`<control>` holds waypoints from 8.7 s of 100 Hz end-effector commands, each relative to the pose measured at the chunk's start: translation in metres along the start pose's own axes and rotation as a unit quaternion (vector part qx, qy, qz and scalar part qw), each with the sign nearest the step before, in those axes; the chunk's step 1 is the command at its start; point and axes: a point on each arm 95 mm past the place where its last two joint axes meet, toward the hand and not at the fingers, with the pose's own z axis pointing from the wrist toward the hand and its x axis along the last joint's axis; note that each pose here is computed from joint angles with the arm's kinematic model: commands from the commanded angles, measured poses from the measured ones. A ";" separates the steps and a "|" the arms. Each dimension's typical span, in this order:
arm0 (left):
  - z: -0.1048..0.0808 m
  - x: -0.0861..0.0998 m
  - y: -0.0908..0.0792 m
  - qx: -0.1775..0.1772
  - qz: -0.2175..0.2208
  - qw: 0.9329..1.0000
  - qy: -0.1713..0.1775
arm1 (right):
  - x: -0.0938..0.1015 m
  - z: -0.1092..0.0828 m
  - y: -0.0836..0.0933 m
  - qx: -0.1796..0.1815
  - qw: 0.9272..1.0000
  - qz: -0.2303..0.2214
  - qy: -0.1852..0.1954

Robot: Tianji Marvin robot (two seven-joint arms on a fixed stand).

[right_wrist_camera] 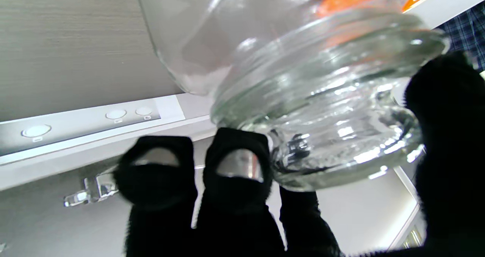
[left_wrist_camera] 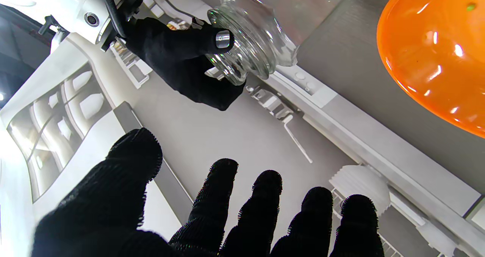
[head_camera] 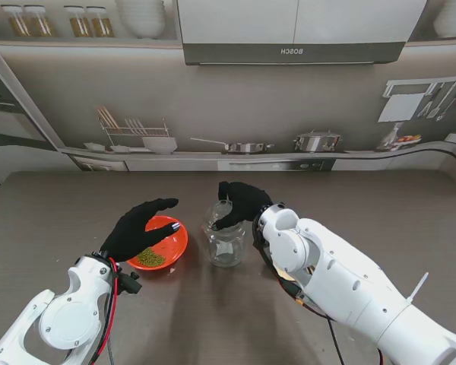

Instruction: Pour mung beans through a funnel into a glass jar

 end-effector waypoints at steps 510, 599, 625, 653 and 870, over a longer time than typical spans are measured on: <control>0.003 -0.006 0.007 -0.043 -0.004 0.999 -0.019 | -0.121 -0.148 0.035 0.018 0.985 -0.086 -0.147; 0.000 -0.006 0.005 -0.039 -0.004 0.999 -0.018 | -0.110 -0.119 -0.002 0.061 0.985 -0.132 -0.095; 0.000 -0.006 0.005 -0.042 -0.004 0.999 -0.019 | -0.116 -0.101 -0.008 0.082 0.982 -0.142 -0.092; 0.000 -0.006 0.005 -0.044 -0.006 0.999 -0.023 | -0.120 -0.085 -0.017 0.101 0.982 -0.130 -0.088; -0.009 -0.005 -0.008 -0.003 -0.004 1.000 -0.021 | 0.002 0.002 0.052 0.079 0.990 0.064 -0.098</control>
